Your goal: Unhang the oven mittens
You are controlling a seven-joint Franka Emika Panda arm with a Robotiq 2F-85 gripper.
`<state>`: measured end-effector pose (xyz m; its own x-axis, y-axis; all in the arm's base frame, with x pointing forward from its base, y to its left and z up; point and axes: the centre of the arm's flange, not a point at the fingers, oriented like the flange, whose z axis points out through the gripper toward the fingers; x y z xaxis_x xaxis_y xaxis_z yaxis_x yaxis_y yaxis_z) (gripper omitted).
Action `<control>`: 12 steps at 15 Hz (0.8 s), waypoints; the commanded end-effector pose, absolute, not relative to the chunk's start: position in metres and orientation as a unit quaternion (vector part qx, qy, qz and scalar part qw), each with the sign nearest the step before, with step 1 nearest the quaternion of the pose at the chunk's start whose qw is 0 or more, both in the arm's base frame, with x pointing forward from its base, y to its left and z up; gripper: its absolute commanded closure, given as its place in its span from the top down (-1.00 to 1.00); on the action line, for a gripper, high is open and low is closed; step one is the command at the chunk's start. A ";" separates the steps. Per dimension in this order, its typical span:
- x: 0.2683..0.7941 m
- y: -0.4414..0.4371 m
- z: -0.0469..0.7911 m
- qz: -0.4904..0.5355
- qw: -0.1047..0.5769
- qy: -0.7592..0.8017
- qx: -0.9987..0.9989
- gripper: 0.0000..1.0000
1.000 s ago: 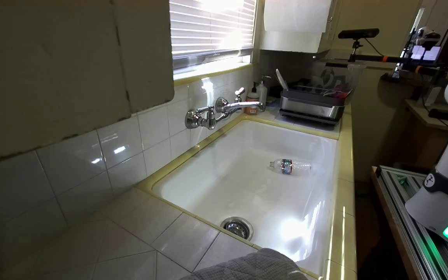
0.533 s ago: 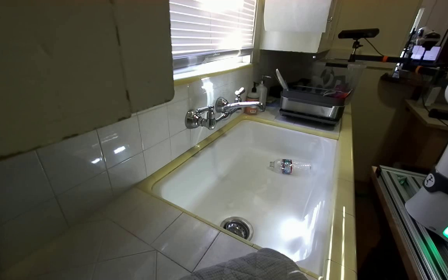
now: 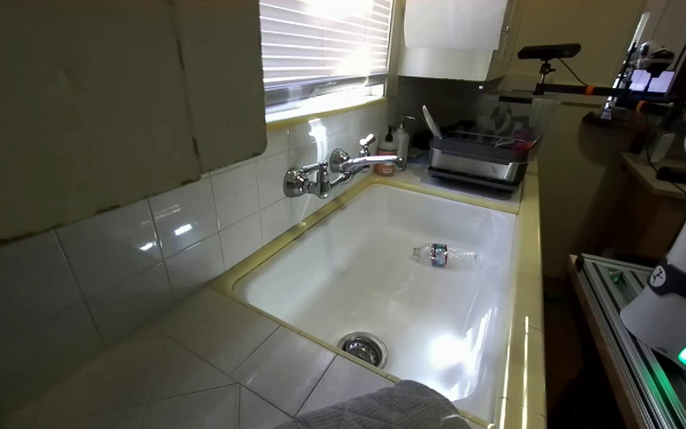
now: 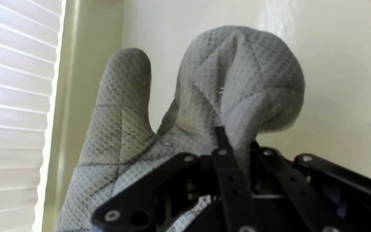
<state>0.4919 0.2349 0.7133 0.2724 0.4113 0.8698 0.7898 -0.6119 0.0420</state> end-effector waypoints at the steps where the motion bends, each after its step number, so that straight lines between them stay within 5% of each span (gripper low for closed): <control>1: 0.475 0.221 0.718 -0.376 0.253 -0.385 -0.804 -0.94; 12: 0.449 0.210 0.666 -0.108 0.348 -0.353 -0.862 -0.94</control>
